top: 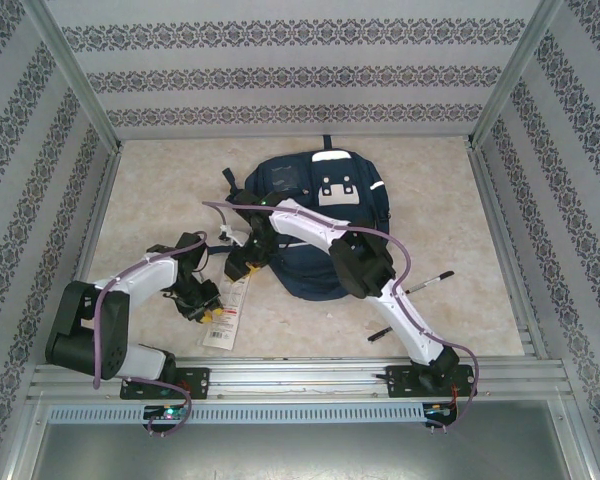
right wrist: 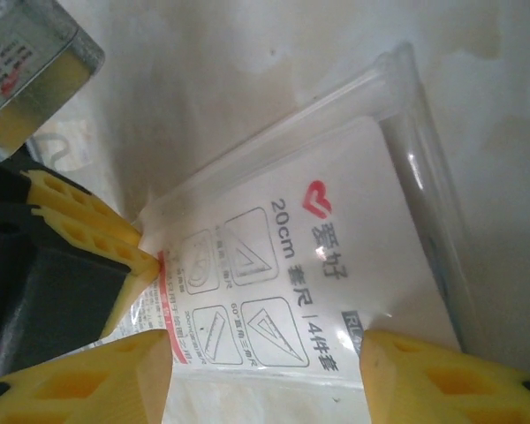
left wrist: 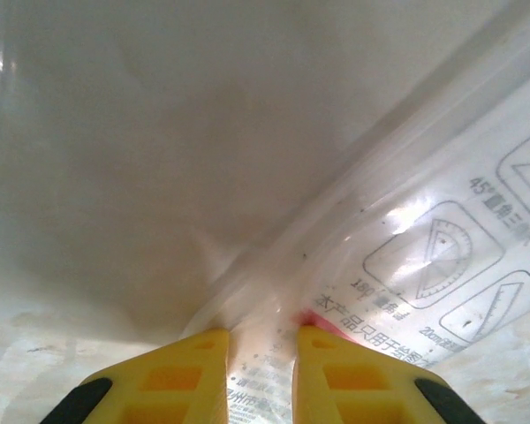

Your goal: Pack books, pencil case, and school supplies into a backpack

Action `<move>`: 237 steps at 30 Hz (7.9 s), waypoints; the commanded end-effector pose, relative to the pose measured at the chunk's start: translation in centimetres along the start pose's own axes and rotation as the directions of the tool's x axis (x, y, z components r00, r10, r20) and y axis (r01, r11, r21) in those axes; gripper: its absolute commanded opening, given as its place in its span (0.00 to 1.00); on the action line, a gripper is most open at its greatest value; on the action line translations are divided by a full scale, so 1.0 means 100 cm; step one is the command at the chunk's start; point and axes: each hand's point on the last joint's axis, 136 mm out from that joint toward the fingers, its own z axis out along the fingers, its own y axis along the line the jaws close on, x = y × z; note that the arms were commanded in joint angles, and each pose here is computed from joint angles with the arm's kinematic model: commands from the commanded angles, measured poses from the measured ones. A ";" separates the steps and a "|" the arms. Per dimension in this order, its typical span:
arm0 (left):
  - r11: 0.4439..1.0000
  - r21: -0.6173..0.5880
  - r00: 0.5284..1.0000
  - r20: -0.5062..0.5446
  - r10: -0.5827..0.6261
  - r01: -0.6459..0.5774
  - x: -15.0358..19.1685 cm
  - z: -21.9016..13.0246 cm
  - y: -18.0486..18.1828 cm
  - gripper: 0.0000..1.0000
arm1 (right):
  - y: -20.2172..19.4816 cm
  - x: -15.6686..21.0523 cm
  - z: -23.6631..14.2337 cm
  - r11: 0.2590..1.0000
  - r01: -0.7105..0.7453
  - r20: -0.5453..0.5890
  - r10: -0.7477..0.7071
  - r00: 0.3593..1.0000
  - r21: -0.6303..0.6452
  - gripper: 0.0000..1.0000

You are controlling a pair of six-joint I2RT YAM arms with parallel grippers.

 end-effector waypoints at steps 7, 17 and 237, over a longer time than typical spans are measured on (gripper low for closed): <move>0.994 -0.094 0.997 0.057 0.059 -0.054 -0.013 0.037 0.017 0.15 | -0.045 -0.021 -0.040 0.922 -0.172 0.179 0.115 0.977 0.346 0.67; 0.994 -0.095 0.996 0.065 0.067 -0.060 -0.015 0.035 0.016 0.14 | -0.029 0.005 0.018 0.958 -0.163 0.008 0.166 0.986 0.238 0.60; 0.114 -0.081 0.049 0.564 0.824 -0.990 0.054 -0.152 -0.272 0.55 | -0.056 0.207 -0.332 0.793 -0.598 0.914 0.150 0.377 0.116 0.00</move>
